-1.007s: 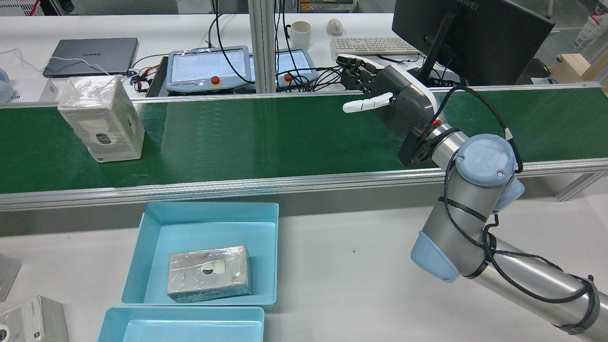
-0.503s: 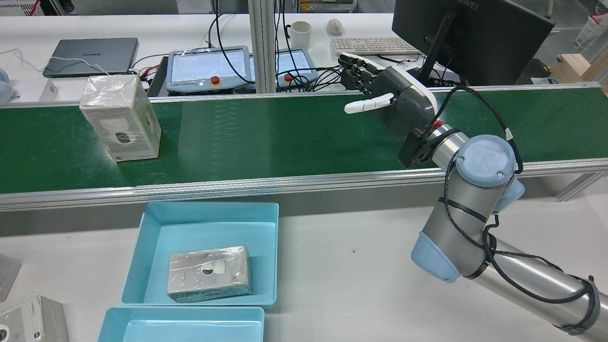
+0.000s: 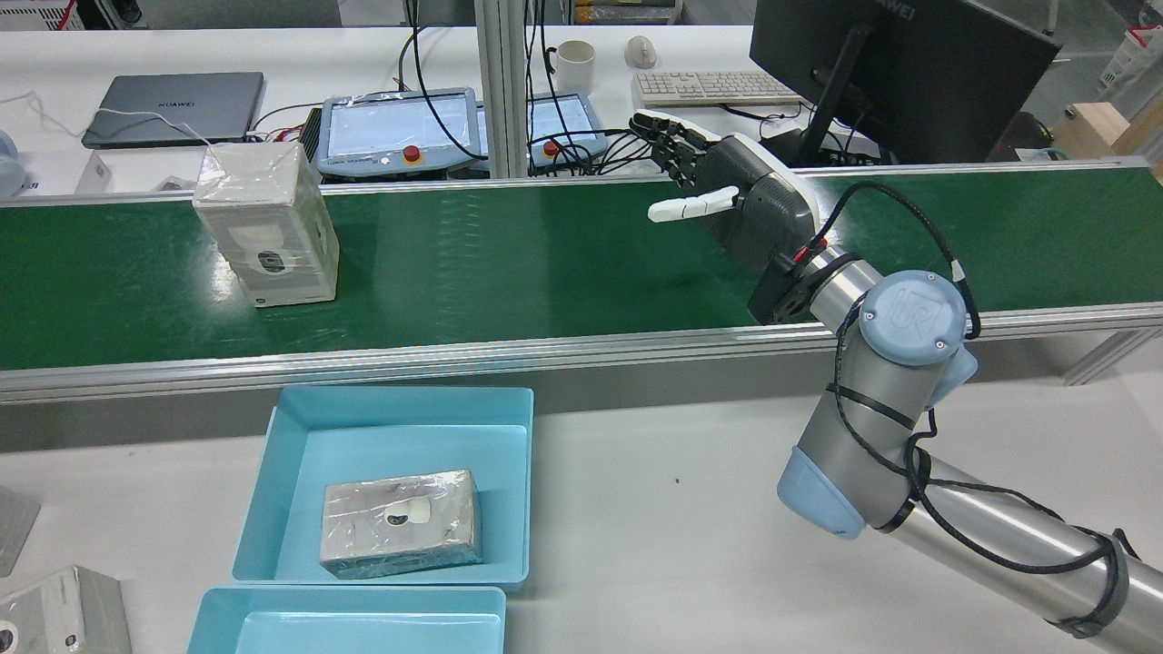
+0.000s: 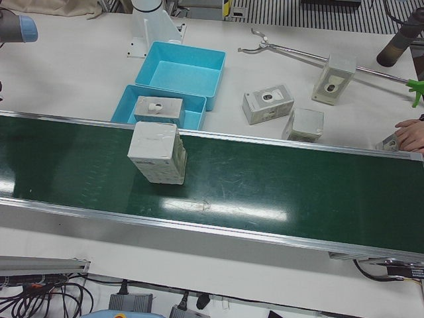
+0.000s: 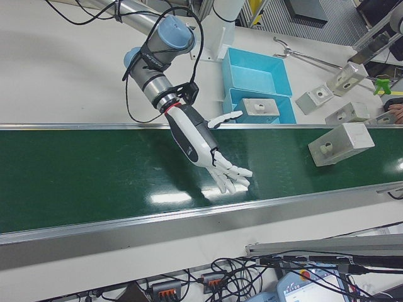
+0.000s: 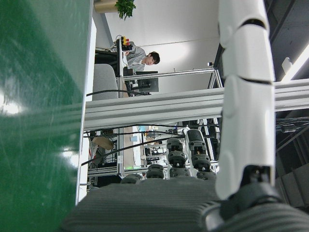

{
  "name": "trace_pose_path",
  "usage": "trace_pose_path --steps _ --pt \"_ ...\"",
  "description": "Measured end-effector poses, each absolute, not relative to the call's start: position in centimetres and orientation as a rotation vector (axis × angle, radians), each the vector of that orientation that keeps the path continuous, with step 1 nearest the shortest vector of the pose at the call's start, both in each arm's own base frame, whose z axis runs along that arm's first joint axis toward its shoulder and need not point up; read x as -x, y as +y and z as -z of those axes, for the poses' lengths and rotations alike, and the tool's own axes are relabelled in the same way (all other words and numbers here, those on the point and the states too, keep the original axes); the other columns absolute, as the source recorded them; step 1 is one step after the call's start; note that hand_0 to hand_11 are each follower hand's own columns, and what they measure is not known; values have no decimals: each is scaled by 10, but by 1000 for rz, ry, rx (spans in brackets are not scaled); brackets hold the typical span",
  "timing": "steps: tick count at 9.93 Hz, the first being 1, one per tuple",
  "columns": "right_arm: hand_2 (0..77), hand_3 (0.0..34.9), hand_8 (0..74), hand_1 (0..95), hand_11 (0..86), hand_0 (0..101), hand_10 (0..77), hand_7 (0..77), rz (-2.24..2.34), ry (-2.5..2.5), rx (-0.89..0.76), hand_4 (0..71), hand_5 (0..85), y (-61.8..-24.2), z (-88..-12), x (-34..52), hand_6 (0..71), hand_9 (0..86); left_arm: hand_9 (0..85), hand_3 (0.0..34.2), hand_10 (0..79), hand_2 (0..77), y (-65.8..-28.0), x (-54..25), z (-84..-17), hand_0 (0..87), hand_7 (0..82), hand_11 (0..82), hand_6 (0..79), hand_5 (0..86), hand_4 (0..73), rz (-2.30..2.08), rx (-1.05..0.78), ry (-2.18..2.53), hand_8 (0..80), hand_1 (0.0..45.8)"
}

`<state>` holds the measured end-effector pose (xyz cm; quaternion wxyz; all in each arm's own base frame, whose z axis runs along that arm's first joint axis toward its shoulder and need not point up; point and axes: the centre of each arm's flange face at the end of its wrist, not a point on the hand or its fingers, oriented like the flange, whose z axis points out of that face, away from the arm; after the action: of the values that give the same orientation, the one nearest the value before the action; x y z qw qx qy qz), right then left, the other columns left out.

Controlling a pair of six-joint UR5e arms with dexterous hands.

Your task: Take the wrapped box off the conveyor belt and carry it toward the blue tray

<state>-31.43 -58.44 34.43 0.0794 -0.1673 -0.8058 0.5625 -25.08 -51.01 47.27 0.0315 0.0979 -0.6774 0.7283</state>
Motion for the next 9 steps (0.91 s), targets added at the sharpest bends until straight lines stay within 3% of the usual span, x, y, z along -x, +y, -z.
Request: trace_pose_path --steps 9 --pt "131 0 11 185 5 504 0 33 -1732 -2344 450 98 175 -578 -340 308 33 27 0 0 5 5 -510 251 -473 0 5 5 5 11 0 -2243 -302 -2087 5 0"
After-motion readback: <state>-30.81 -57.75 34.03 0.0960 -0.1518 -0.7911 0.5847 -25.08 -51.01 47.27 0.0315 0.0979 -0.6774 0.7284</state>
